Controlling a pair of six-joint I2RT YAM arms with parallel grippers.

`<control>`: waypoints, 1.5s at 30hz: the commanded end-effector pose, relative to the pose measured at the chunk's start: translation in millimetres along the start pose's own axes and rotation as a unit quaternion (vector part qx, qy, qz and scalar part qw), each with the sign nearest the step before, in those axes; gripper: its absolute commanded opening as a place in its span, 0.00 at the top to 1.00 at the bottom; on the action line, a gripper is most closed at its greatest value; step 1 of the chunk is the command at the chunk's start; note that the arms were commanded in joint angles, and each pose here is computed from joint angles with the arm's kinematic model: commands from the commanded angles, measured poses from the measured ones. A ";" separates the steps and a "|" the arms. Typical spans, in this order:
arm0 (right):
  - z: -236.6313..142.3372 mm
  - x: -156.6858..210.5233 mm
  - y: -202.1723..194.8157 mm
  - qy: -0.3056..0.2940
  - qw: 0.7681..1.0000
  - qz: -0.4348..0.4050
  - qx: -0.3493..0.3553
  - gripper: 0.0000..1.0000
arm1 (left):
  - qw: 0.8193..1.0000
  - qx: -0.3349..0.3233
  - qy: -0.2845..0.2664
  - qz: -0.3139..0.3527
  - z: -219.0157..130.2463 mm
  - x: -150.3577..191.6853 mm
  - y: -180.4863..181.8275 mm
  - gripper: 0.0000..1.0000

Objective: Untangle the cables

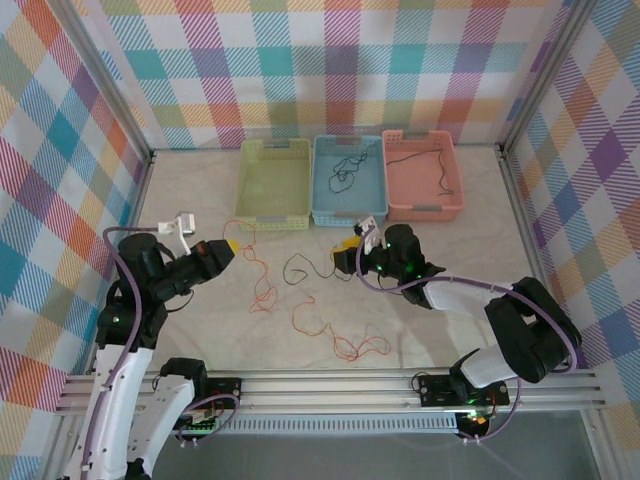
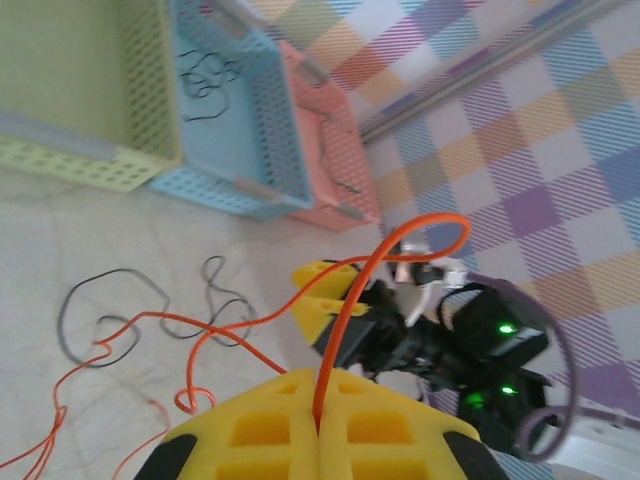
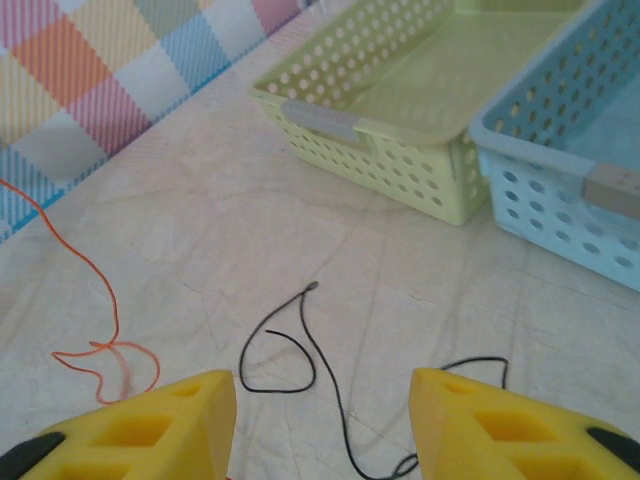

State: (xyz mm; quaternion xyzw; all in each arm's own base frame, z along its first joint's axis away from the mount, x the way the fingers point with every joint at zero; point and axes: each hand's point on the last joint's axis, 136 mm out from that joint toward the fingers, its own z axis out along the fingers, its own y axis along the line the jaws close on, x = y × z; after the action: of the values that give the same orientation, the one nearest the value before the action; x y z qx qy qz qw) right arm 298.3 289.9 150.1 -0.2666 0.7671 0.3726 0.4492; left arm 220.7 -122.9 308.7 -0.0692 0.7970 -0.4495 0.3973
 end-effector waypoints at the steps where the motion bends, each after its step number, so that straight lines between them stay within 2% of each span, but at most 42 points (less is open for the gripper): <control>1: -1.9 -14.8 27.2 -0.036 0.997 -0.046 -0.057 0.49 | 0.999 0.042 0.026 0.011 -8.1 6.1 -25.4 1.00; 6: -12.4 -29.9 68.7 -0.066 0.985 -0.100 -0.123 0.46 | 0.997 0.060 0.043 0.024 -9.4 9.3 -34.3 1.00; 12: -32.1 -65.1 134.7 -0.104 0.956 -0.176 -0.209 0.40 | 0.992 0.084 0.093 0.035 -4.9 20.5 -41.0 1.00; 23: -23.0 -131.1 195.9 -0.143 0.936 -0.202 -0.250 0.36 | 0.988 0.096 0.110 0.044 -5.4 26.9 -47.6 1.00; 27: -9.2 -145.4 200.4 -0.147 0.936 -0.209 -0.241 0.39 | 0.988 0.099 0.111 0.046 -7.4 26.6 -51.8 1.00; 32: 2.8 -144.1 210.1 -0.142 0.933 -0.218 -0.249 0.39 | 0.987 0.098 0.114 0.050 -9.3 27.8 -53.9 1.00; 39: 34.4 -152.9 186.3 -0.150 0.953 -0.207 -0.163 0.46 | 0.986 0.108 0.117 0.058 -15.2 30.1 -62.4 1.00; 45: 62.2 -132.4 172.6 -0.136 0.961 -0.188 -0.150 0.49 | 0.984 0.124 0.111 0.069 -24.2 25.3 -78.9 1.00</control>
State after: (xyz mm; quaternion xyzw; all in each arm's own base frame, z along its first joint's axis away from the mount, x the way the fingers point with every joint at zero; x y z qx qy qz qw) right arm 251.3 445.1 300.2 -0.4366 0.5735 0.4278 0.5455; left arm 181.1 -161.0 341.1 0.0552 0.7925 -0.5095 0.3306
